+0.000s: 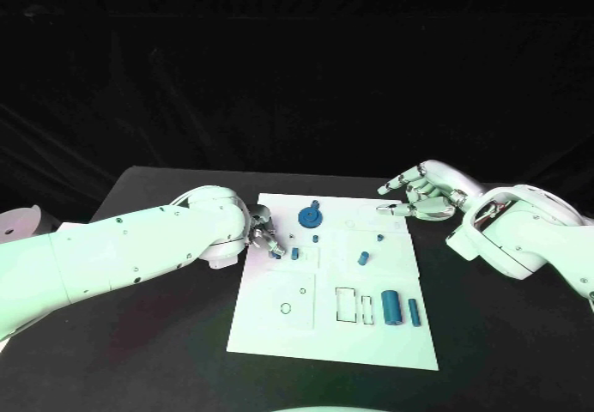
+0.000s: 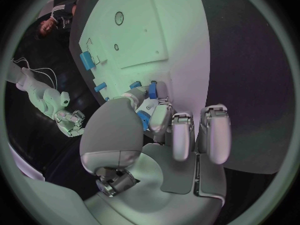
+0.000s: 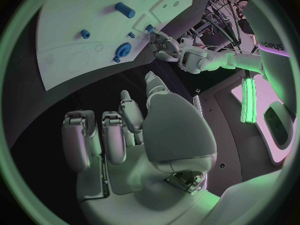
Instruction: Assemble the parts on the task board
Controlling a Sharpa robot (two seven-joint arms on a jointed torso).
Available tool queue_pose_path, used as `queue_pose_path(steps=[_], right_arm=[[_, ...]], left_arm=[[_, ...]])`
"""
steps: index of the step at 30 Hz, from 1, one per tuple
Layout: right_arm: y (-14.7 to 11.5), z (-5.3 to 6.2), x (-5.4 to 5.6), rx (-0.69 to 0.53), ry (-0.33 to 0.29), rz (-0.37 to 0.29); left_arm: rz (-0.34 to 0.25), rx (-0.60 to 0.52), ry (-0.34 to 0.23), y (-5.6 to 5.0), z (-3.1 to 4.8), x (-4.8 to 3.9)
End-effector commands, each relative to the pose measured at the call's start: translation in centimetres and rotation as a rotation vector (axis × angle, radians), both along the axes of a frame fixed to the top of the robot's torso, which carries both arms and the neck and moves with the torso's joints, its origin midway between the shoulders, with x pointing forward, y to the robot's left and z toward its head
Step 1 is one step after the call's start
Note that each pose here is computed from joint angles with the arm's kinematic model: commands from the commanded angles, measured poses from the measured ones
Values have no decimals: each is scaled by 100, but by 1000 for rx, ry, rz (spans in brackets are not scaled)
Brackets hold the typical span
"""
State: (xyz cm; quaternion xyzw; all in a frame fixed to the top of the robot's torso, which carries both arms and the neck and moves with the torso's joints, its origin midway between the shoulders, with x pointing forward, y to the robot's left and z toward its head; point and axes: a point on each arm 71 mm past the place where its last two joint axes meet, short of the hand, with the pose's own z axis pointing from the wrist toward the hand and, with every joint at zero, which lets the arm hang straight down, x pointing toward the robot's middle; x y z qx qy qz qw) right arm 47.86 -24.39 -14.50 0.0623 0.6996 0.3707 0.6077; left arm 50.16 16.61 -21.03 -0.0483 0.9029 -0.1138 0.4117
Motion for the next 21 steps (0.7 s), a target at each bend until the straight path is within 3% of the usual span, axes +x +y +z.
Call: queue_pose_path(steps=[1, 21], right_arm=[[11, -4, -8, -4, 3, 14], [5, -4, -9, -4, 4, 14]], left_arm=[[-6, 34, 16, 5, -86, -37], [-12, 57, 16, 34, -91, -40]])
